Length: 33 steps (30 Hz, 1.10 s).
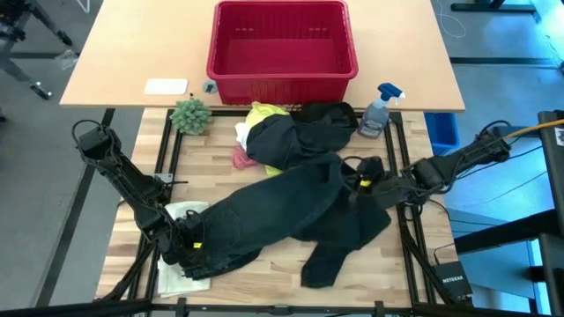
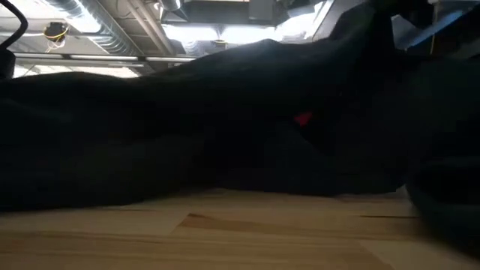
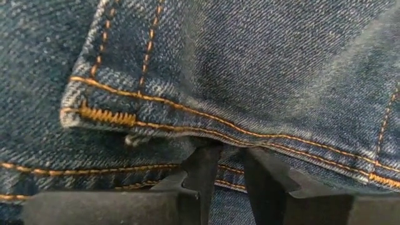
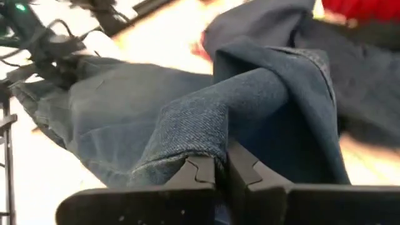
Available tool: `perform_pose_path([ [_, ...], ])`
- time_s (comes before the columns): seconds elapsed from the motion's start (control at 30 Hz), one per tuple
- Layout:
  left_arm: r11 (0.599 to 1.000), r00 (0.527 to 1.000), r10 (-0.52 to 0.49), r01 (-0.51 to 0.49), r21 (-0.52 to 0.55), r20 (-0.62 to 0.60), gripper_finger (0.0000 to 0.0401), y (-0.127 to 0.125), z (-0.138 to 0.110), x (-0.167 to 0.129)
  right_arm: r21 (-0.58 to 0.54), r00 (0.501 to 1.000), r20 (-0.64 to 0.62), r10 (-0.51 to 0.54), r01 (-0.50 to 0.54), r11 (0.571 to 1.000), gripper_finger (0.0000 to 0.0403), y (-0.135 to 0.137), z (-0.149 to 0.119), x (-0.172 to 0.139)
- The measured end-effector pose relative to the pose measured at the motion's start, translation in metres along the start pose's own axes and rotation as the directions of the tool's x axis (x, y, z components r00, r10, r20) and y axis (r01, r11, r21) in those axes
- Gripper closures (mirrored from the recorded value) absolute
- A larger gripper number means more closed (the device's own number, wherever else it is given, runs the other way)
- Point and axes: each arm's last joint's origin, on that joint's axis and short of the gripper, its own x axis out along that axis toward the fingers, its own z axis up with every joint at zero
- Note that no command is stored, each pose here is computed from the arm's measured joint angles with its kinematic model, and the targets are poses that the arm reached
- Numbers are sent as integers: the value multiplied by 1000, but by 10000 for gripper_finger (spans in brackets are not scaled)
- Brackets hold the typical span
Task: Fold laundry
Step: Fold the black jean
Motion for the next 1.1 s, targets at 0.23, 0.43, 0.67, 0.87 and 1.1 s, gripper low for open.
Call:
perform_pose_path([
  [0.23, 1000, 1000, 1, -1, 0, 19, 325, 1, 1, 0, 141, 967, -60, -247, 254, 957, 385, -24, -9, 7],
  [0.43, 1000, 1000, 1, -1, 2, 18, 325, 1, 1, 0, 140, 971, -150, -188, 209, 968, 276, -30, -16, 4],
  [0.67, 1000, 1000, 1, -1, 13, 19, 325, 1, 1, 0, 224, 985, -165, -50, 87, 971, 154, -31, -26, -5],
  [0.87, 1000, 1000, 3, -3, 14, 18, 325, 1, 1, 0, 259, 968, -234, -90, 151, 954, 151, -38, -46, 8],
  [1.1, 1000, 1000, -5, 5, 19, 18, 325, 3, -1, 2, 414, 902, -382, -204, 364, 834, 186, -66, -98, 38],
])
